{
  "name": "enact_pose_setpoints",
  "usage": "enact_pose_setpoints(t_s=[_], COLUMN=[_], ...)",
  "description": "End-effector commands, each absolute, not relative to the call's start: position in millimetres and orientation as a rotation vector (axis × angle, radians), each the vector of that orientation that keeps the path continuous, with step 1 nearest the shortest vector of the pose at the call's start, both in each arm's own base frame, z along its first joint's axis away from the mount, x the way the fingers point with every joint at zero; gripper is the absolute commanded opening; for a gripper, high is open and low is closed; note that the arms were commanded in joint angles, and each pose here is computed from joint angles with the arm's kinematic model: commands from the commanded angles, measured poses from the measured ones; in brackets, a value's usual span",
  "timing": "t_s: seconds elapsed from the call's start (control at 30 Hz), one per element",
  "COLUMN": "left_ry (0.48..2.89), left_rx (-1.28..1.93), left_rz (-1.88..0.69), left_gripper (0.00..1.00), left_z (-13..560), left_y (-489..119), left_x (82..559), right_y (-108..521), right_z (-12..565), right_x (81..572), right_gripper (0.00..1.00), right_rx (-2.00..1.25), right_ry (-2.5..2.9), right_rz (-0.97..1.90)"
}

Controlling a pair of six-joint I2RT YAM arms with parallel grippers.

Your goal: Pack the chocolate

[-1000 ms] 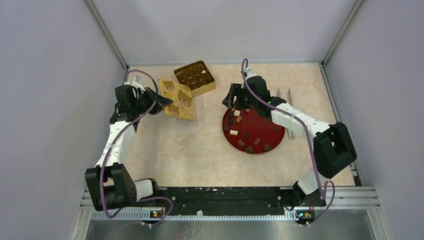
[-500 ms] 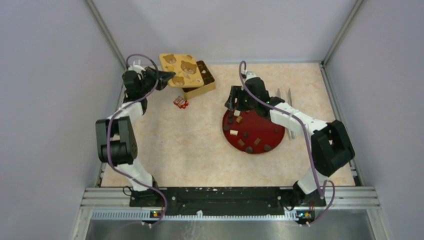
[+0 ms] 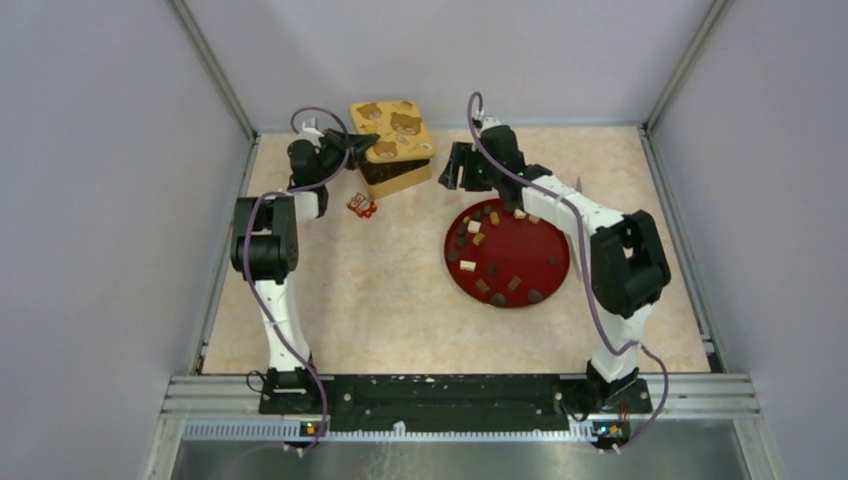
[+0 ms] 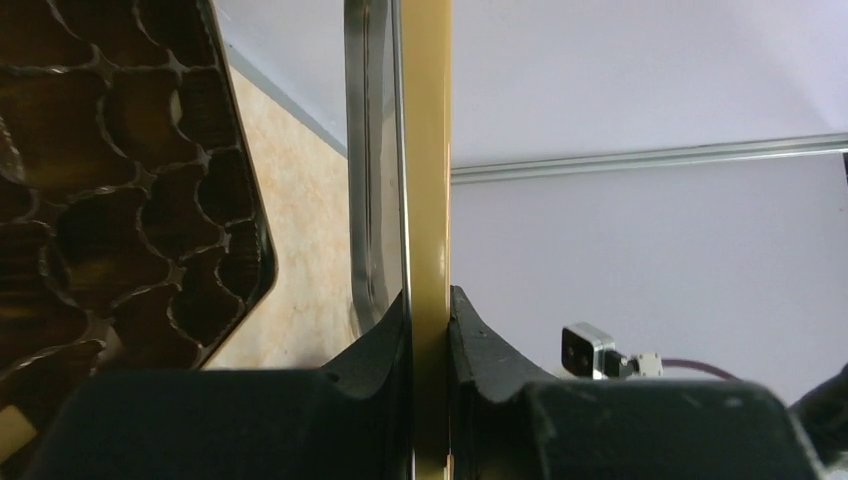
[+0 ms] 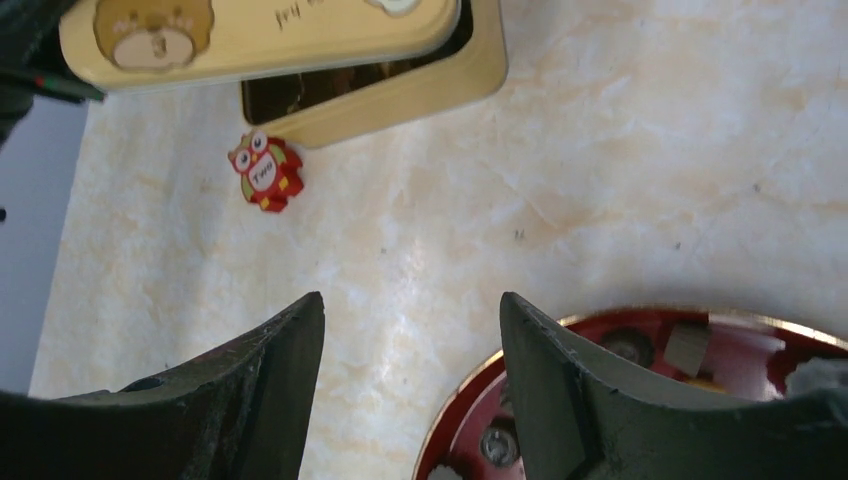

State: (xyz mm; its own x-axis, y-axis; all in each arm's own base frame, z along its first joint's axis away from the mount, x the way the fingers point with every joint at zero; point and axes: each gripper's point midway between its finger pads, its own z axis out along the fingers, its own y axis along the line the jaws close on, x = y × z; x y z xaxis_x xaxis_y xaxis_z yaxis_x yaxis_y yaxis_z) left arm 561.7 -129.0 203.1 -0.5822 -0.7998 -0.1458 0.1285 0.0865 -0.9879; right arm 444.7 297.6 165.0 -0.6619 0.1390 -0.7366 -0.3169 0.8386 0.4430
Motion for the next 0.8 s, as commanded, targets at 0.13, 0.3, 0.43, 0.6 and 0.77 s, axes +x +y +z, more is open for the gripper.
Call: enact_pose_setpoints(t_s=[0.13,0.3,0.43,0.6,0.77], left_ry=[1.534,1.539,1.575,1.595,1.622], left_rx=[-0.621,-0.672,-0.683,-0.717,-0.743], left_rz=[-1.523,-1.526,-1.498,-1.483,-1.465], left_gripper=[0.00,0.00,0.00,0.05,0.15], left_z=[215.5,195.6,183.9,172.1,161.0], left_y=[-126.9,-124.8,-124.6,-123.2,-122.3], left_x=[578.6,582.5,585.9,588.9,586.1], right_y=[307.0,310.1,312.4,320.2,325.6], right_z=[180.8,189.2,192.3,196.5,194.2], right_x=[515.7,538.1,548.8,560.1,567.0], right_gripper=[0.63,0.63,0.63,0.63,0.63], right_rx=[-0.077,-0.070,-0.071,-0.079,-0.083], right_ry=[2.102,2.079,2.065,2.054,2.047], right_rz=[0.781,0.800,0.803,0.821,0.838])
